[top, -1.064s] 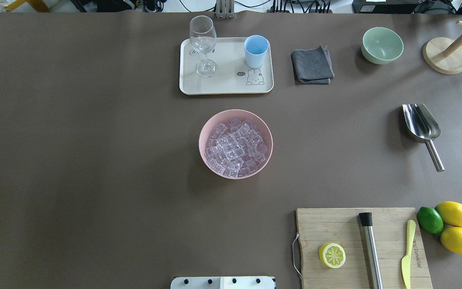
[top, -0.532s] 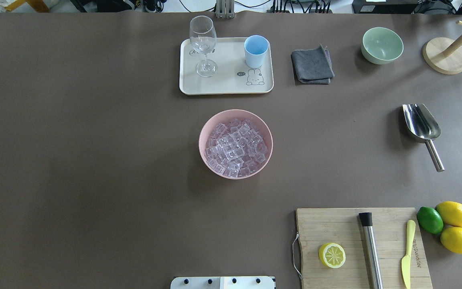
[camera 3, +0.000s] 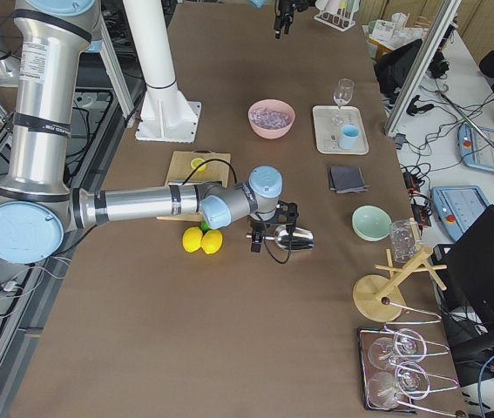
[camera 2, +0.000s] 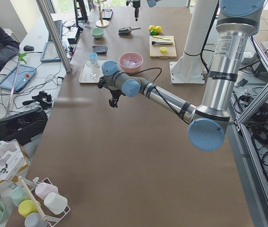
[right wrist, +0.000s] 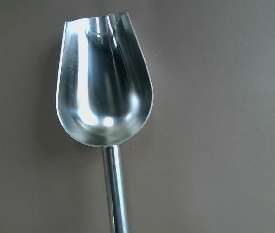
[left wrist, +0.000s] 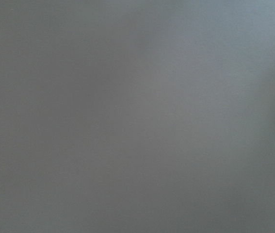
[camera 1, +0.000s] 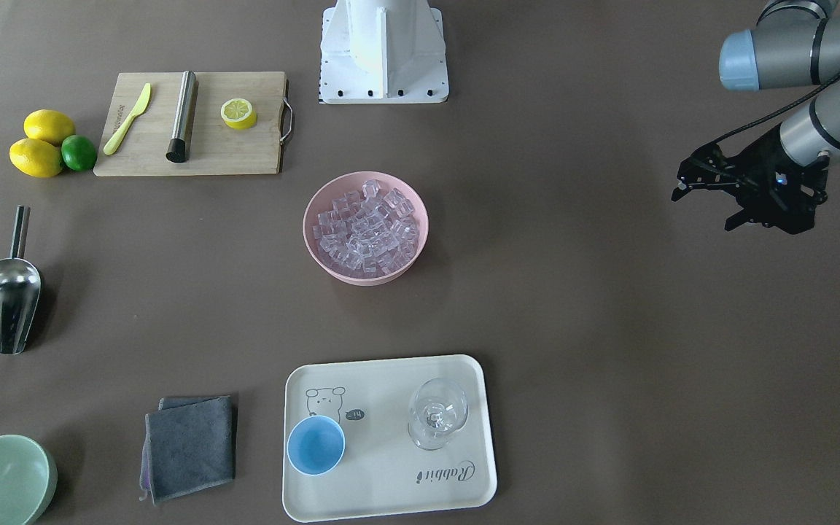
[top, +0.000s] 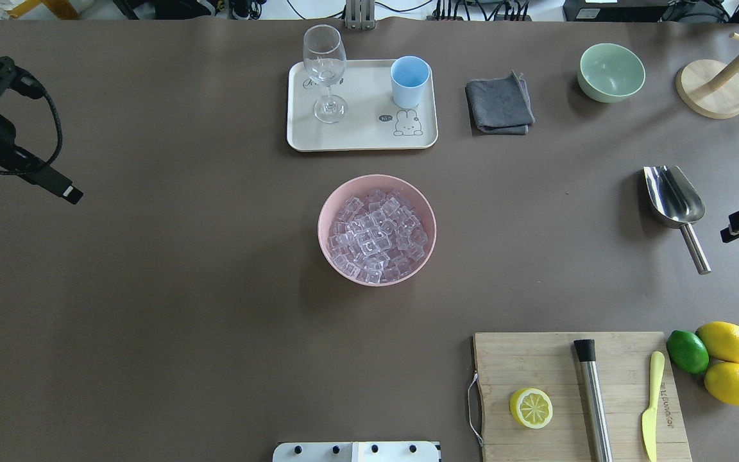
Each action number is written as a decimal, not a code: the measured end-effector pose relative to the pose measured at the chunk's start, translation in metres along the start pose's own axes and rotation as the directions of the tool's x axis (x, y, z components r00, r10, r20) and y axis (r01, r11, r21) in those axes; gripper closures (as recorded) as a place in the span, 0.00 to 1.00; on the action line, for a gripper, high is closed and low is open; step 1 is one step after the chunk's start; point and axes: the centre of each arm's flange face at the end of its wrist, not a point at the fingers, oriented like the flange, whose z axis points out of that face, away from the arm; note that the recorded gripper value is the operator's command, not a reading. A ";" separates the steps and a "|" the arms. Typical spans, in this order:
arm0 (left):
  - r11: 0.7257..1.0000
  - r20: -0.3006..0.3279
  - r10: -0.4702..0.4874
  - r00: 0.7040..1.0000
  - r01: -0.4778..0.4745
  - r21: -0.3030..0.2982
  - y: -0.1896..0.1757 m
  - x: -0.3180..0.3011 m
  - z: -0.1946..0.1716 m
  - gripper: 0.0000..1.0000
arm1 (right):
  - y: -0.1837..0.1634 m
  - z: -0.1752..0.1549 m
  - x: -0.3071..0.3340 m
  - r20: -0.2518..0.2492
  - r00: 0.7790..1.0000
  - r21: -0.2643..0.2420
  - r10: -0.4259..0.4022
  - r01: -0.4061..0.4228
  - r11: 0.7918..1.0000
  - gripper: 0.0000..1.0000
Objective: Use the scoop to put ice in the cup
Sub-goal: 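Move the right gripper down to the metal scoop handle while the left arm enters, then close the right gripper on the scoop handle and lift the scoop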
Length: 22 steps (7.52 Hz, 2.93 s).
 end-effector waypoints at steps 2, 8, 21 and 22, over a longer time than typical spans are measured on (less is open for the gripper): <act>0.999 -0.019 0.032 0.999 -0.032 -0.018 -0.002 0.017 0.012 0.02 | -0.006 0.022 -0.019 -0.024 0.999 -0.023 -0.040 0.039 0.999 0.00; 0.999 -0.014 0.020 1.000 -0.021 -0.029 -0.003 0.013 0.016 0.02 | -0.034 0.077 -0.049 -0.075 0.993 -0.073 -0.089 0.084 0.994 0.32; 0.979 0.056 -0.205 0.977 0.205 -0.005 0.013 -0.088 -0.024 0.02 | -0.004 0.018 -0.103 -0.060 0.991 -0.073 -0.116 0.111 0.991 1.00; 0.981 0.054 -0.195 0.979 0.195 -0.005 0.012 -0.083 -0.024 0.02 | -0.006 0.011 -0.113 -0.055 0.990 -0.059 -0.127 0.124 0.991 1.00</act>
